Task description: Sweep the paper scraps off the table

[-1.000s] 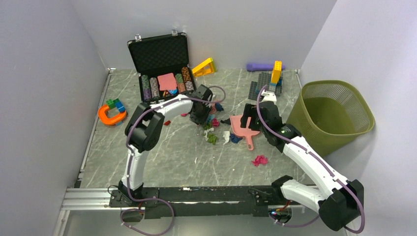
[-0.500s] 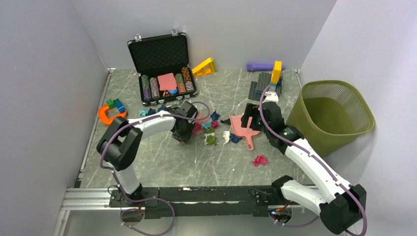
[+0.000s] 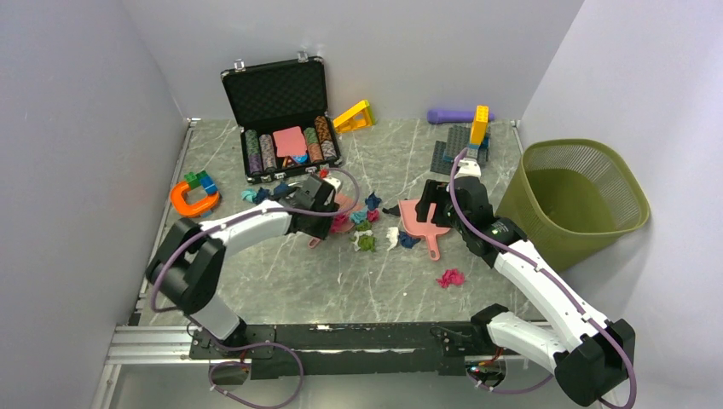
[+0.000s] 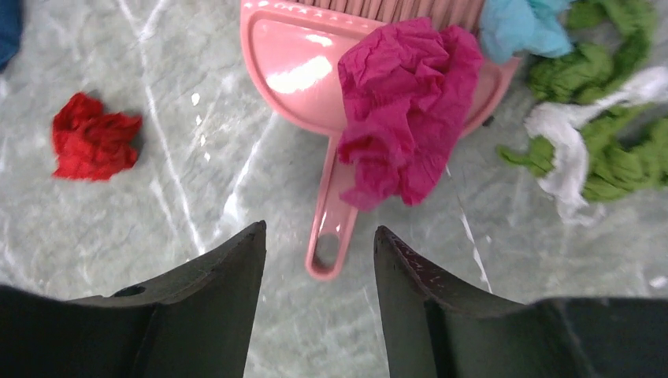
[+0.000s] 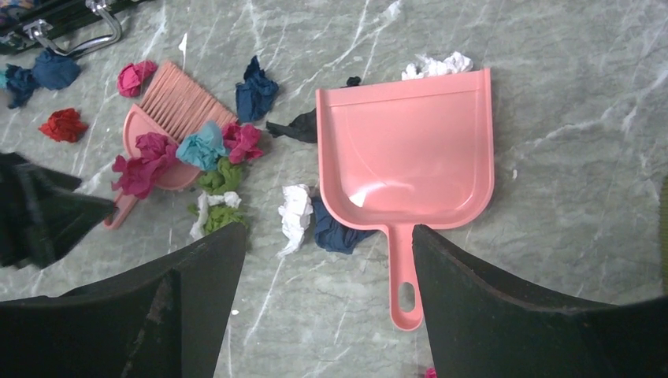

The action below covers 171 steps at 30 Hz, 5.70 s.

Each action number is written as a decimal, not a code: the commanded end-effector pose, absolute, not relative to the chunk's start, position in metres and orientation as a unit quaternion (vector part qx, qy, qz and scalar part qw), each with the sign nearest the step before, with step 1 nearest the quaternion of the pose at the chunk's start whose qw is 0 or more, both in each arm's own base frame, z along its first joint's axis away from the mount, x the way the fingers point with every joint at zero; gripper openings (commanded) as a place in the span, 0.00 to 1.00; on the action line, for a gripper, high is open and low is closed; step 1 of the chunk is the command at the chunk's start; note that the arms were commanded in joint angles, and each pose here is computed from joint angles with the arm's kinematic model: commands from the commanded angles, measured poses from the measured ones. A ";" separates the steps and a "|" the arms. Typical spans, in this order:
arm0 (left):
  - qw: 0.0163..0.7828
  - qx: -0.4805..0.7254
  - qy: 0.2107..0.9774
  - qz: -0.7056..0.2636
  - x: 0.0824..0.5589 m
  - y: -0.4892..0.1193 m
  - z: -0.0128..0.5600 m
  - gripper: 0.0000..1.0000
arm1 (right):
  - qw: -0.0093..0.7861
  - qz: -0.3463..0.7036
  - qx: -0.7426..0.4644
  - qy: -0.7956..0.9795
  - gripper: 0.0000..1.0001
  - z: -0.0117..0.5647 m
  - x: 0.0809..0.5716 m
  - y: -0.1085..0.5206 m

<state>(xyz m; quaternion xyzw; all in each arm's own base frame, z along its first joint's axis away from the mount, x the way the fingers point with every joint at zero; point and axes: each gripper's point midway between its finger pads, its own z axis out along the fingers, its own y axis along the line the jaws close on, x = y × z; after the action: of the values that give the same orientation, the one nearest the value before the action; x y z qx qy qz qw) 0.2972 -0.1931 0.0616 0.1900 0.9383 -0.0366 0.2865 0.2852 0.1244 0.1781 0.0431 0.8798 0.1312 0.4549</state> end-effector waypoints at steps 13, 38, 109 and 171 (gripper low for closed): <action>0.189 0.242 0.951 -0.040 0.313 -0.218 -0.006 0.14 | 0.463 0.154 0.044 0.872 0.80 0.188 0.286 0.130; 0.192 0.168 0.944 0.209 0.257 -0.146 0.105 0.00 | 0.376 0.292 -0.033 0.879 0.80 0.165 0.280 0.200; 0.390 0.037 0.769 -0.505 0.227 -0.264 0.253 0.83 | 0.423 0.566 -0.032 0.707 0.00 0.251 0.248 0.294; 0.418 0.005 0.588 -0.693 0.227 -0.272 0.322 0.00 | 0.474 0.699 0.045 0.534 0.67 0.293 0.226 0.282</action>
<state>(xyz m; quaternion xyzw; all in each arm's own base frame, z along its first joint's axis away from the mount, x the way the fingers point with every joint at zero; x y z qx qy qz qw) 0.2300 -0.2738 0.2982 -0.0187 0.6046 -0.6927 0.3928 0.2307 0.2872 0.2864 0.0557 0.5537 0.6996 0.4482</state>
